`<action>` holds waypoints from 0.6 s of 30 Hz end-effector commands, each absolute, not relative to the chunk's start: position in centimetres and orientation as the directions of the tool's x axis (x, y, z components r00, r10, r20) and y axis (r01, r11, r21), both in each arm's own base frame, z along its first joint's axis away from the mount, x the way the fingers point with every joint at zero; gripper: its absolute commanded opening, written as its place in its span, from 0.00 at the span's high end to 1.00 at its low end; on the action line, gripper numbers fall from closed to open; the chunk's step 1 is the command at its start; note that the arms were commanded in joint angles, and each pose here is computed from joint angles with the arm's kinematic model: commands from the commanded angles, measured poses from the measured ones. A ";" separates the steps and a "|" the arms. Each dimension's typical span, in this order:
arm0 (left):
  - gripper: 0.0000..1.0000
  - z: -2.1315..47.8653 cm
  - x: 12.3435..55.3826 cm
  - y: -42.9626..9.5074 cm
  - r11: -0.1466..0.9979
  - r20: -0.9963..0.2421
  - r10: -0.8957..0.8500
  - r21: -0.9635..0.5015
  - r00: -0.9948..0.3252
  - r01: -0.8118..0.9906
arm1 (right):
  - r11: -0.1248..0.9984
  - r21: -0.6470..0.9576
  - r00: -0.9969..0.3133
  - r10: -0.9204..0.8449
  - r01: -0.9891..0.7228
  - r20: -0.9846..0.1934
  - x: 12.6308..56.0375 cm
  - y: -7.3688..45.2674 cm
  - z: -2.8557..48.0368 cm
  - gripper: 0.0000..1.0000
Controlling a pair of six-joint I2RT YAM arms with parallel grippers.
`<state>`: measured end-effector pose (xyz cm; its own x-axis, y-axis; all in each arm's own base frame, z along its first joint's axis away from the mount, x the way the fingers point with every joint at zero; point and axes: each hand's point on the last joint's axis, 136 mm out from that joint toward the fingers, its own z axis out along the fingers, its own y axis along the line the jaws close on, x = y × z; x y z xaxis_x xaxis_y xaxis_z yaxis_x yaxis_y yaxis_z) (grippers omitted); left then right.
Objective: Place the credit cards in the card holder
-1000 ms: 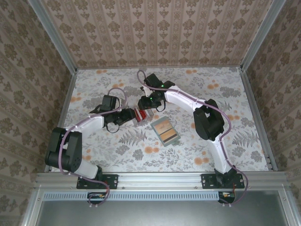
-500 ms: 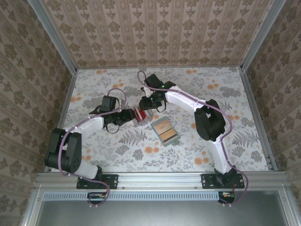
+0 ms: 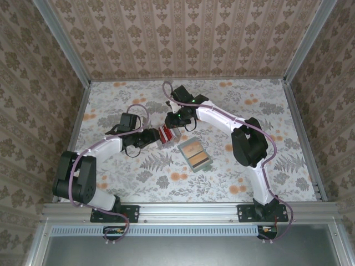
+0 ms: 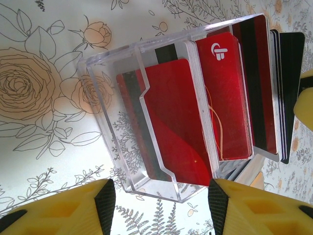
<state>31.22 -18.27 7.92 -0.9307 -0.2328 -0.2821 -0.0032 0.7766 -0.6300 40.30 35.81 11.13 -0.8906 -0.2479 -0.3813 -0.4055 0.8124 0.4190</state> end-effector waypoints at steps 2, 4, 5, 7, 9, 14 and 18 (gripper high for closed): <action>0.45 8.8 31.1 -18.1 0.772 -0.317 -0.221 -0.635 -0.922 0.033 | 0.814 0.411 -0.886 -0.248 -0.410 -0.392 40.0 35.6 12.0 0.79; 0.45 8.8 31.1 -18.1 0.771 -0.317 -0.222 -0.635 -0.922 0.033 | 0.815 0.409 -0.885 -0.249 -0.411 -0.393 40.0 35.5 12.0 0.80; 0.45 8.8 31.1 -18.1 0.771 -0.316 -0.222 -0.635 -0.922 0.033 | 0.816 0.407 -0.885 -0.249 -0.411 -0.394 40.0 35.5 12.0 0.82; 0.45 8.8 31.0 -18.1 0.771 -0.317 -0.222 -0.636 -0.922 0.033 | 0.819 0.401 -0.884 -0.249 -0.410 -0.395 40.1 35.4 11.9 0.85; 0.45 8.9 31.0 -18.0 0.770 -0.320 -0.222 -0.636 -0.921 0.035 | 0.826 0.393 -0.885 -0.247 -0.405 -0.395 40.2 35.1 11.8 0.88; 0.45 9.0 30.8 -17.9 0.771 -0.321 -0.225 -0.636 -0.920 0.034 | 0.833 0.386 -0.886 -0.237 -0.396 -0.399 40.4 34.7 12.0 0.93; 0.45 9.1 30.7 -17.8 0.771 -0.324 -0.228 -0.636 -0.918 0.033 | 0.829 0.389 -0.877 -0.226 -0.401 -0.424 40.6 34.4 13.1 0.94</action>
<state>30.85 -18.14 8.45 -0.9257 -0.2345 -0.2968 0.0074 0.7732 -0.6341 40.57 35.11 10.92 -0.8902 -0.2424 -0.3856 -0.3969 0.8281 0.3958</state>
